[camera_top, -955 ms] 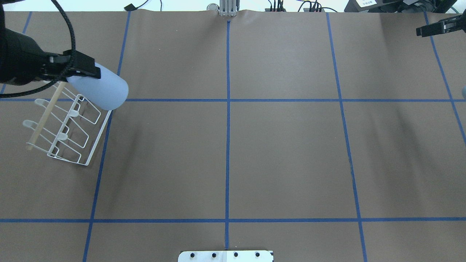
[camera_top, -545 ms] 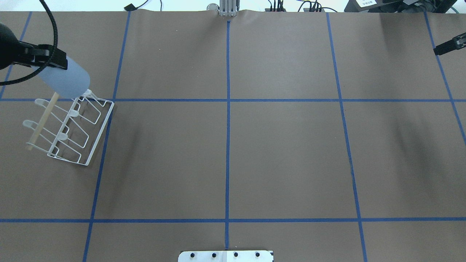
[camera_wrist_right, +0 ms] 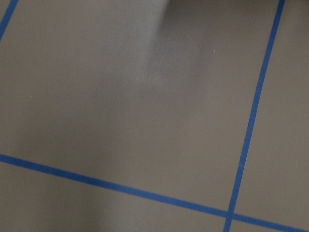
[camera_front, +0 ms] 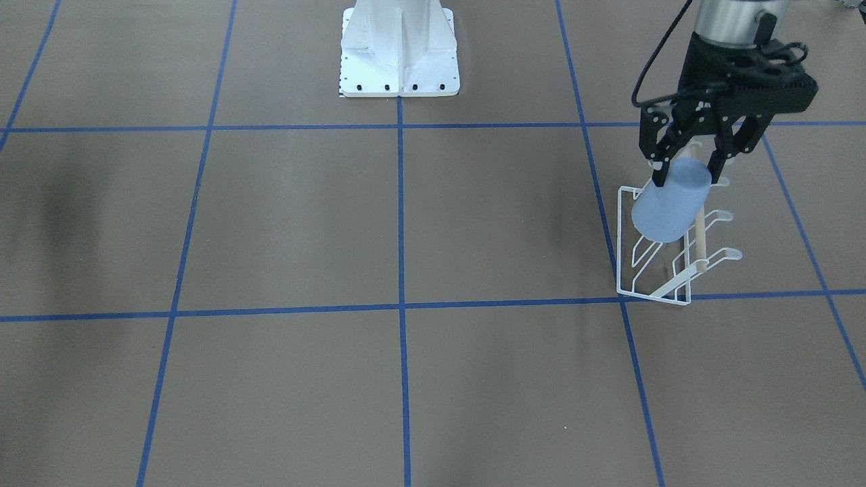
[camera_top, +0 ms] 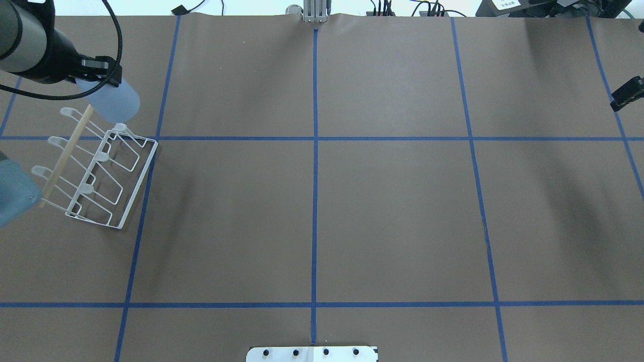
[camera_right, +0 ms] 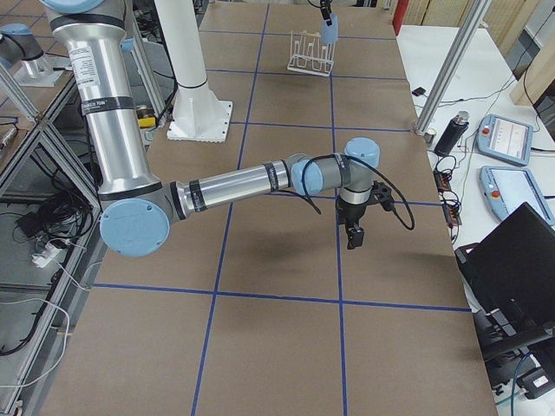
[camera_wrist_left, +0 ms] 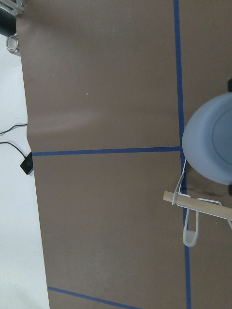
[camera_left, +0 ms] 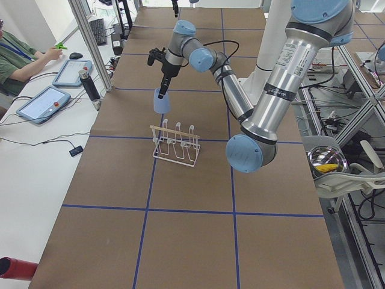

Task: Hang cup on cup holder
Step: 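Lower the cup onto the rack's top hook with the left gripper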

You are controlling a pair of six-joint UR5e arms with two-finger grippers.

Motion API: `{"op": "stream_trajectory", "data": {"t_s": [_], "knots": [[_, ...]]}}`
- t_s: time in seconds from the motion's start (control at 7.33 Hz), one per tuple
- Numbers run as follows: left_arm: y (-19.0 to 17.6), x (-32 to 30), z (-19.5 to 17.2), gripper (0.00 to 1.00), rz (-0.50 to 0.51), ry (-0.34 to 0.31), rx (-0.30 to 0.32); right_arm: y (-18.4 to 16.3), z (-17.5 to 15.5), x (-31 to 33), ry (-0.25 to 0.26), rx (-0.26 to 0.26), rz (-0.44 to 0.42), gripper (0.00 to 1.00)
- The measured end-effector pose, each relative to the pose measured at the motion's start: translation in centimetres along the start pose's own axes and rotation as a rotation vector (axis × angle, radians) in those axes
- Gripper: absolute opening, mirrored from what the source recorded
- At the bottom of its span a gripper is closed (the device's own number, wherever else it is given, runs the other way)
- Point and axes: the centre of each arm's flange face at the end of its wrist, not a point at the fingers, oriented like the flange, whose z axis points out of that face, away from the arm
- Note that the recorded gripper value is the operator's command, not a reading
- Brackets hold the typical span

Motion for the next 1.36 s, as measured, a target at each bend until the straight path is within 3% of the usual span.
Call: {"op": "stream_trajectory", "data": {"t_s": [0.41, 1.36], "knots": [[-0.6, -0.3, 2.5, 0.0, -0.001, -0.003, -0.003, 1.0, 0.4, 0.2, 0.013, -0.094, 0.003, 1.0], [0.6, -2.0, 4.5, 0.0, 0.031, -0.036, -0.044, 1.0, 0.4, 0.1, 0.009, -0.107, 0.012, 1.0]]}}
